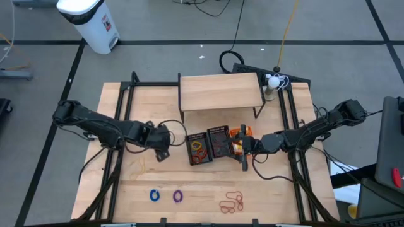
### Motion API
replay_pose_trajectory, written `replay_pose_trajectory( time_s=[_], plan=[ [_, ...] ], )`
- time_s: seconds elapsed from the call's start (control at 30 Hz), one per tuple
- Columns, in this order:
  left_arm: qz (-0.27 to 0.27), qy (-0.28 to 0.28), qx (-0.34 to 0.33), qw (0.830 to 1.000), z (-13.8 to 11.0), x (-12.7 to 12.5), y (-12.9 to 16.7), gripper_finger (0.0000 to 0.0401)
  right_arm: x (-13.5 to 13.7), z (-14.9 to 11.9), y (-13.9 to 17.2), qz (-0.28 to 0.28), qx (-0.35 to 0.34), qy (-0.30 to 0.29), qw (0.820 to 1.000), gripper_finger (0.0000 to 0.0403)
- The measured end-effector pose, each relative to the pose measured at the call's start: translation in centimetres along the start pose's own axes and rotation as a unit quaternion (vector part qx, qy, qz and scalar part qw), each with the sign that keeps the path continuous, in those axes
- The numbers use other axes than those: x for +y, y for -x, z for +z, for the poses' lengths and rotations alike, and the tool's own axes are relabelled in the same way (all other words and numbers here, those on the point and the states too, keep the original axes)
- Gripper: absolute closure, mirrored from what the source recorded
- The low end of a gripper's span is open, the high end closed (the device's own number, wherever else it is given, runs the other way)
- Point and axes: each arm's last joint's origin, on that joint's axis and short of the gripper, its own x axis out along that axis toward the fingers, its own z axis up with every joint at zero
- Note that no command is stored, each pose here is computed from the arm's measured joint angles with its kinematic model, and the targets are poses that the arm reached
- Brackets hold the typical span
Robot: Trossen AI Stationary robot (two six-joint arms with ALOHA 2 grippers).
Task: Pick & Place Office Desk Supplies
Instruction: Put the top yellow rubber band into the right black bin
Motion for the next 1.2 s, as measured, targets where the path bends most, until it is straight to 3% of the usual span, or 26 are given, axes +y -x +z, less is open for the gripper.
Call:
replay_pose_trajectory(
  time_s=[0.13, 0.3, 0.53, 0.77, 1.2],
  plan=[
    [0.014, 0.012, 0.074, 0.997, -1.0, 0.3, -0.3, 0.0180, 0.0, 0.0, 0.0, 0.000, 0.000, 0.000, 1.000, 0.0156],
    [0.016, 0.007, 0.097, 0.995, -1.9, -0.3, -1.5, 0.0180, 0.0, 0.0, 0.0, 0.000, -0.002, -0.010, 1.000, 0.0156],
    [0.057, 0.018, 0.161, 0.985, -4.2, 1.0, -4.7, 0.0189, 0.0, 0.0, 0.0, 0.000, 0.002, -0.012, 1.000, 0.0156],
    [0.100, 0.041, 0.171, 0.979, -5.4, 2.7, -6.2, 0.0214, 0.0, 0.0, 0.0, 0.000, 0.001, -0.012, 1.000, 0.0156],
    [0.045, 0.043, 0.123, 0.991, -4.9, 2.7, -8.1, 0.0272, 0.0, 0.0, 0.0, -0.001, 0.001, -0.012, 1.000, 0.0156]
  ],
)
